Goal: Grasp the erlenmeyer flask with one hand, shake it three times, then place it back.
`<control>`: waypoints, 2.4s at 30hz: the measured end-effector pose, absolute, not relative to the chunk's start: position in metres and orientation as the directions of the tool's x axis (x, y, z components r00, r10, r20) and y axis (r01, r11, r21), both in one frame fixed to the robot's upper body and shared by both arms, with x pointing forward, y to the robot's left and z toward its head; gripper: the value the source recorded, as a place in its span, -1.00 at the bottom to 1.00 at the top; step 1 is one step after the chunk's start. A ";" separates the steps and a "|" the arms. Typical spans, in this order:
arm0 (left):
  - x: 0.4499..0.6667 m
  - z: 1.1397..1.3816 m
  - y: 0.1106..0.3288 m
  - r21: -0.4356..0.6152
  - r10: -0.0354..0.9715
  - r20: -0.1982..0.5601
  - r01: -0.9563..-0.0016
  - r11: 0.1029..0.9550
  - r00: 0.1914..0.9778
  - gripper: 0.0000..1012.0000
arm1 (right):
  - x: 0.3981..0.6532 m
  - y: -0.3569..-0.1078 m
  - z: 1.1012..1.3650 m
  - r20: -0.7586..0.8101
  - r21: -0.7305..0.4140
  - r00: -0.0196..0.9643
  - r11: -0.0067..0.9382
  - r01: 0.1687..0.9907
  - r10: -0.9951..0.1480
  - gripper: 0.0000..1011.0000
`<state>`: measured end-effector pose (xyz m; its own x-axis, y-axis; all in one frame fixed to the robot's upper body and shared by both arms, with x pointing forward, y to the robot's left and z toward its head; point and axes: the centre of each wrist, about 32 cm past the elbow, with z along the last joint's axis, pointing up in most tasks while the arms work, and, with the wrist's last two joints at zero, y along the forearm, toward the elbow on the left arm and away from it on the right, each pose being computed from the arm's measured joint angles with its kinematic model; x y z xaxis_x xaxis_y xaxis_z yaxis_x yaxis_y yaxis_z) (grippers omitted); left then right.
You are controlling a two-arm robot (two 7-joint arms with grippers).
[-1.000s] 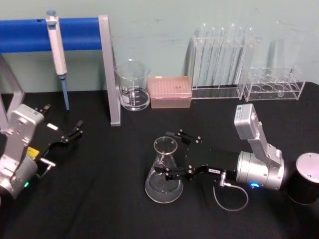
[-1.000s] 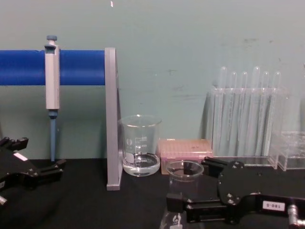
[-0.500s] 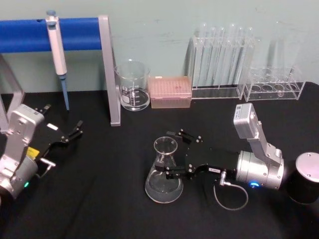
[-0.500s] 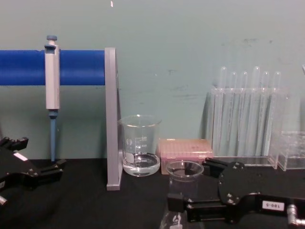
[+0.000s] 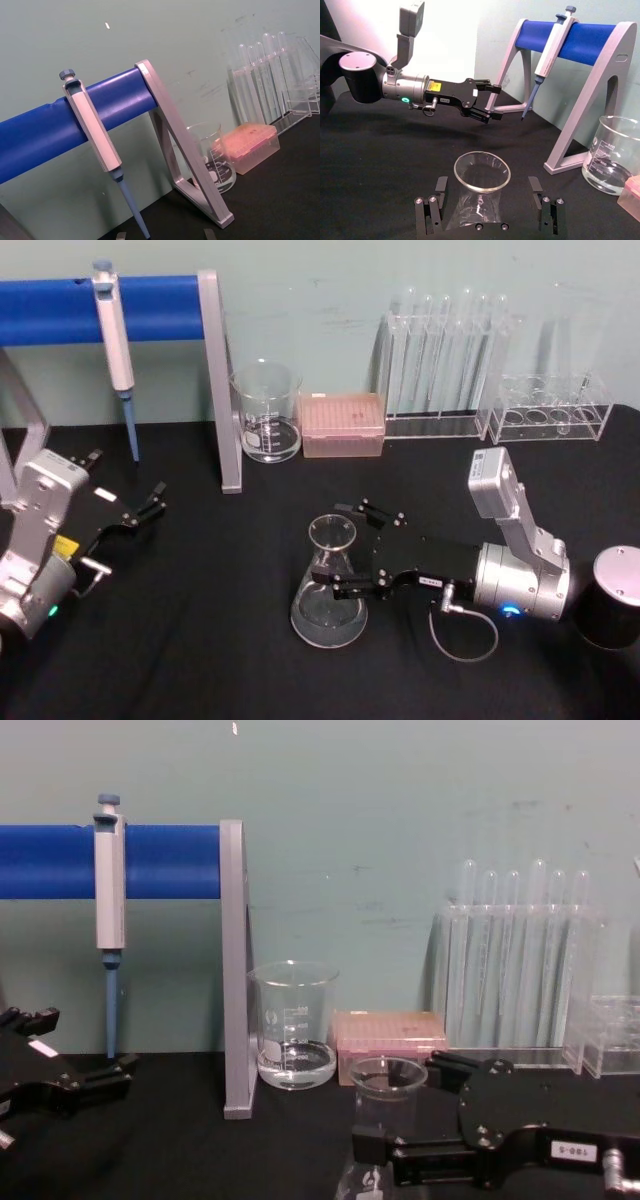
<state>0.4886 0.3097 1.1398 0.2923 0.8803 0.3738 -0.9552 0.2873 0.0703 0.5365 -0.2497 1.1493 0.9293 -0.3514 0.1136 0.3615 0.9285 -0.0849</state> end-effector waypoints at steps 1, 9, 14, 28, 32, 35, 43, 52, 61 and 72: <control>0.489 1.140 0.310 0.070 0.880 0.374 -0.955 0.287 0.292 0.98 | 0.536 -0.250 1.149 0.113 -0.085 0.929 0.929 0.361 -0.351 0.98; 0.489 1.140 0.310 0.070 0.880 0.374 -0.955 0.287 0.292 0.98 | 0.536 -0.250 1.149 0.112 -0.085 0.930 0.929 0.360 -0.350 0.98; 0.489 1.140 0.310 0.070 0.880 0.374 -0.955 0.287 0.292 0.98 | 0.536 -0.250 1.149 0.112 -0.085 0.930 0.929 0.360 -0.350 0.98; 0.489 1.140 0.310 0.070 0.880 0.374 -0.955 0.287 0.292 0.98 | 0.536 -0.250 1.149 0.112 -0.085 0.930 0.930 0.359 -0.349 0.80; 0.489 1.140 0.310 0.070 0.880 0.374 -0.955 0.287 0.292 0.98 | 0.536 -0.250 1.149 0.112 -0.085 0.930 0.930 0.359 -0.349 0.62; 0.489 1.140 0.310 0.070 0.880 0.374 -0.955 0.287 0.292 0.98 | 0.536 -0.250 1.149 0.112 -0.085 0.930 0.930 0.359 -0.349 0.45; 0.489 1.140 0.310 0.070 0.880 0.374 -0.955 0.287 0.292 0.98 | 0.536 -0.250 1.149 0.112 -0.085 0.930 0.929 0.359 -0.349 -0.06; 0.489 1.140 0.310 0.070 0.880 0.374 -0.955 0.287 0.292 0.98 | 0.536 -0.250 1.149 0.112 -0.085 0.930 0.930 0.359 -0.349 -0.09; 0.489 1.140 0.310 0.070 0.880 0.374 -0.955 0.287 0.292 0.98 | 0.536 -0.250 1.149 0.112 -0.085 0.930 0.930 0.359 -0.349 -0.09; 0.489 1.140 0.310 0.070 0.880 0.374 -0.955 0.287 0.292 0.98 | 0.537 -0.250 1.150 0.112 -0.077 0.930 0.930 0.358 -0.349 -0.09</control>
